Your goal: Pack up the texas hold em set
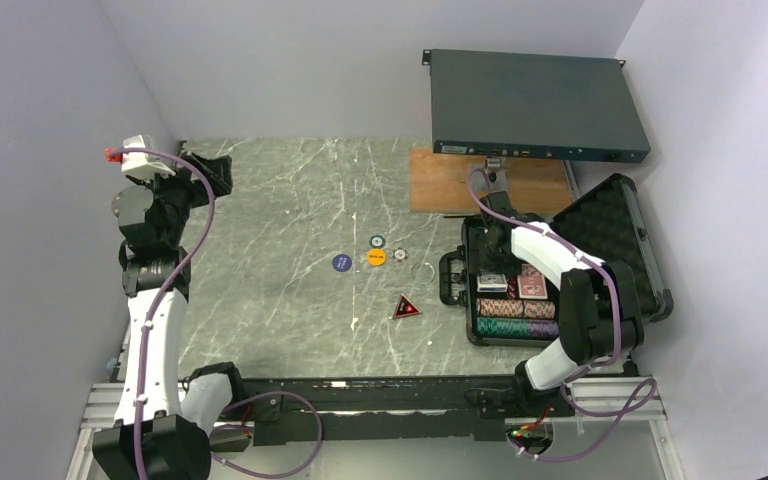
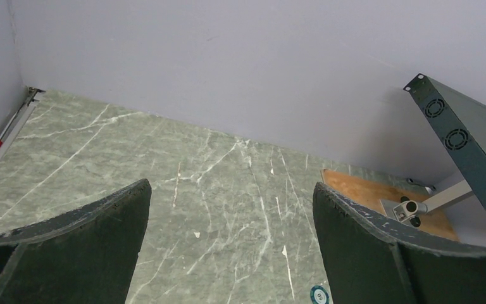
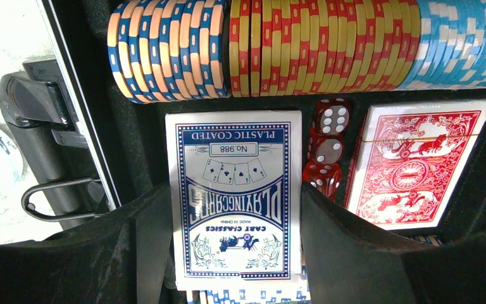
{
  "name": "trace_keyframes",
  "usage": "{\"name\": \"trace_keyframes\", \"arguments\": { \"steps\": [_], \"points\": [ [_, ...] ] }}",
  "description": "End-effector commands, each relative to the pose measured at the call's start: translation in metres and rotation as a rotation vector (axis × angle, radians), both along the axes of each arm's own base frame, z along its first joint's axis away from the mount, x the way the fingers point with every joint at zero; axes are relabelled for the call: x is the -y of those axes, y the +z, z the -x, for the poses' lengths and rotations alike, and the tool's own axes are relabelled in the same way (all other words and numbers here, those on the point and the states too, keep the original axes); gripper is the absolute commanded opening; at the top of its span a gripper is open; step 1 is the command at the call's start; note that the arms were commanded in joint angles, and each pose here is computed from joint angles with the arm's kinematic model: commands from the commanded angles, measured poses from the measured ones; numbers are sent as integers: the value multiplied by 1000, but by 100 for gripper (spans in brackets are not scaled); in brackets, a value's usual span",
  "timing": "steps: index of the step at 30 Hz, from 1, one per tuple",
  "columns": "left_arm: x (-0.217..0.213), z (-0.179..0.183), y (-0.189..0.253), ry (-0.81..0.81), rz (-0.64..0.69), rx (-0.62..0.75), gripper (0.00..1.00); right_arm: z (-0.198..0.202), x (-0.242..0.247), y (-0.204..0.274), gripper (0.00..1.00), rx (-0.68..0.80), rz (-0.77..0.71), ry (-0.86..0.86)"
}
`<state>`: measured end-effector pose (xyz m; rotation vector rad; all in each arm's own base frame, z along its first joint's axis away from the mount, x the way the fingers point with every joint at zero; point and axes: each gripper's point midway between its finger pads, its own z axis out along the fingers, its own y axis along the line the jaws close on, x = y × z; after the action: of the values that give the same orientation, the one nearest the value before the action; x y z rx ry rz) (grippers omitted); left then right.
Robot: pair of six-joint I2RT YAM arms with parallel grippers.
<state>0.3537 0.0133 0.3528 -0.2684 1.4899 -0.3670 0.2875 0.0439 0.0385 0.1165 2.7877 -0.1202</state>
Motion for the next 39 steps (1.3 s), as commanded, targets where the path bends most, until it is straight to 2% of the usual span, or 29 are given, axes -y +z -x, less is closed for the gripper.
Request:
{"name": "trace_keyframes", "arguments": {
  "steps": [1, 6, 11, 14, 17, 18, 19, 20, 21, 24, 30, 36, 39],
  "points": [
    [1, 0, 15, -15, 2, 53, 99, -38, -4, 5, 59, 135, -17, -28],
    [1, 0, 15, -17, 4, 54, 99, -29, -5, 19, 75, 152, -34, -29],
    [1, 1, 16, -19, 4, 58, 99, -19, -4, 30, 83, 159, -42, -32],
    [2, 1, 16, -19, 5, 58, 99, -16, -2, 35, 85, 174, -39, -41],
    [1, 1, 16, -16, 4, 58, 99, -14, 5, 36, 80, 197, -23, -99],
    [1, 0, 15, -16, 3, 56, 99, -13, 6, 36, 72, 205, -21, -112],
    [1, 0, 15, -15, 3, 54, 99, -12, 7, 34, 57, 209, -25, -122],
    [1, 0, 15, -18, 4, 55, 99, -10, 5, 31, 48, 207, -37, -132],
    [2, 0, 16, -19, 5, 56, 99, -8, 3, 27, 44, 198, -51, -143],
    [3, 1, 16, -26, 8, 59, 99, -7, -3, 13, 42, 175, -87, -155],
    [5, -2, 13, -42, 17, 50, 99, -5, 4, -15, 37, 94, -44, -214],
    [3, -6, 8, -35, 5, 34, 99, -25, -3, 21, 39, 217, -92, -165],
    [3, -14, -2, -47, 9, 4, 99, -26, -4, 24, 40, 244, -107, -157]
  ]
}}
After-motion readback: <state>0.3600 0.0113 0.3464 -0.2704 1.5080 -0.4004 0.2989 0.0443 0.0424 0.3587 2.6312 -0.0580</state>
